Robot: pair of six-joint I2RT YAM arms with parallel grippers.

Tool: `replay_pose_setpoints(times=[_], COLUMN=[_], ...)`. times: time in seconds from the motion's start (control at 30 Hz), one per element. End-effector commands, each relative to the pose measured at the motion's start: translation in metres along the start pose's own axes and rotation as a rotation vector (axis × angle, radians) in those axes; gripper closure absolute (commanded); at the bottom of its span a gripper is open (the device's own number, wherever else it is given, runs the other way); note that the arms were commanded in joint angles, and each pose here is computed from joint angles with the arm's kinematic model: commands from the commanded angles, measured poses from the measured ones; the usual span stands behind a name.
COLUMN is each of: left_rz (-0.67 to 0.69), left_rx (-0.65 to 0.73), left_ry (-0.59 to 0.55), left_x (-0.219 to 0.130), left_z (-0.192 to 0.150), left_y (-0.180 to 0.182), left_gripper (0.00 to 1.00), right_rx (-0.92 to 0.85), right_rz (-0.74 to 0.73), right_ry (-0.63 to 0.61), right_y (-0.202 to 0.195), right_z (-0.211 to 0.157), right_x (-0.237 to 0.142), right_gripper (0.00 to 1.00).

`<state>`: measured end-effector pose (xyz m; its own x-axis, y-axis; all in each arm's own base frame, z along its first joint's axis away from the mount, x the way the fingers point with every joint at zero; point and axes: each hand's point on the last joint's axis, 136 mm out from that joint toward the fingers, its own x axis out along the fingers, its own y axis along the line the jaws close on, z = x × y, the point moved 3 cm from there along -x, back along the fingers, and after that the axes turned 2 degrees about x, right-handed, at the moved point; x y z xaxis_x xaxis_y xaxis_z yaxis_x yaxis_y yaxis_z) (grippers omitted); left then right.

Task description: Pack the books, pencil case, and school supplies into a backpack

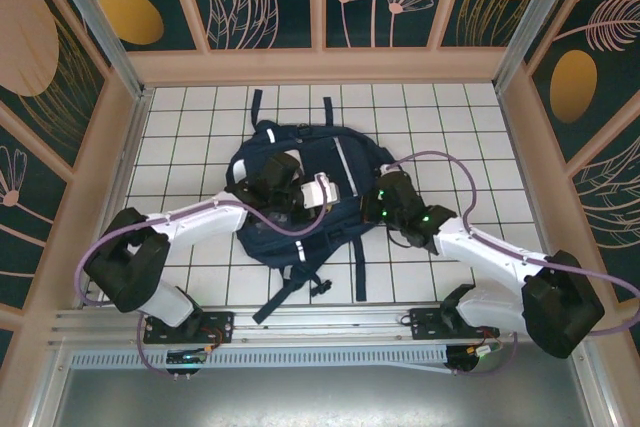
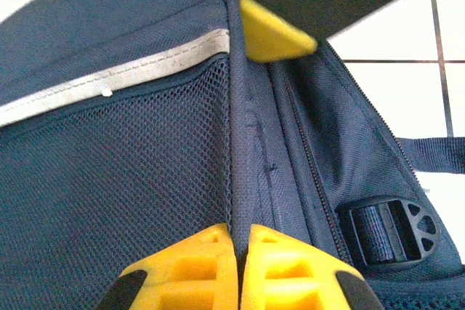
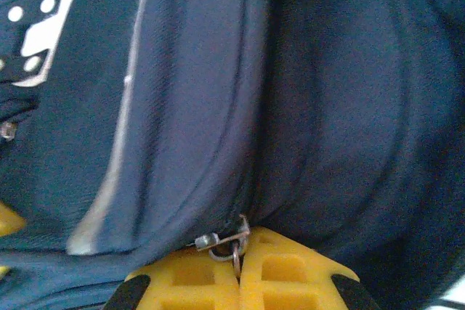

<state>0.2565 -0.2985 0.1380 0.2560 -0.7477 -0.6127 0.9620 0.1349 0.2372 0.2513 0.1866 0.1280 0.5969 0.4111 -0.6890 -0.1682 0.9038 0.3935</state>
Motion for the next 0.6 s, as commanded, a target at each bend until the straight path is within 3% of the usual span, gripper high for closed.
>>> replay_pose_setpoints(times=[0.0, 0.17, 0.23, 0.37, 0.53, 0.57], left_rz=[-0.016, 0.032, 0.149, 0.331, 0.631, 0.670], left_rx=[0.095, 0.179, 0.086, -0.183, -0.638, -0.722], left_ry=[0.039, -0.016, -0.034, 0.000, 0.089, 0.057], left_x=[-0.022, -0.042, -0.052, -0.070, -0.095, -0.104], left_z=[-0.019, -0.030, -0.033, -0.041, -0.084, -0.081], left_y=[-0.006, 0.002, 0.030, 0.098, 0.164, 0.176], left_gripper=[1.00, 1.00, 1.00, 0.95, 0.60, 0.53], right_rx=[-0.108, -0.094, -0.128, -0.287, -0.363, -0.365], right_rz=[-0.197, -0.144, -0.070, 0.222, 0.385, 0.415], right_ry=[0.059, 0.037, 0.069, 0.176, 0.231, 0.232], right_y=[-0.051, -0.051, -0.037, 0.026, 0.090, 0.103], right_z=[-0.003, 0.011, 0.009, -0.022, -0.047, -0.049], right_x=[-0.003, 0.000, 0.002, 0.001, 0.014, 0.018], right_gripper=[1.00, 1.00, 1.00, 1.00, 1.00, 1.00])
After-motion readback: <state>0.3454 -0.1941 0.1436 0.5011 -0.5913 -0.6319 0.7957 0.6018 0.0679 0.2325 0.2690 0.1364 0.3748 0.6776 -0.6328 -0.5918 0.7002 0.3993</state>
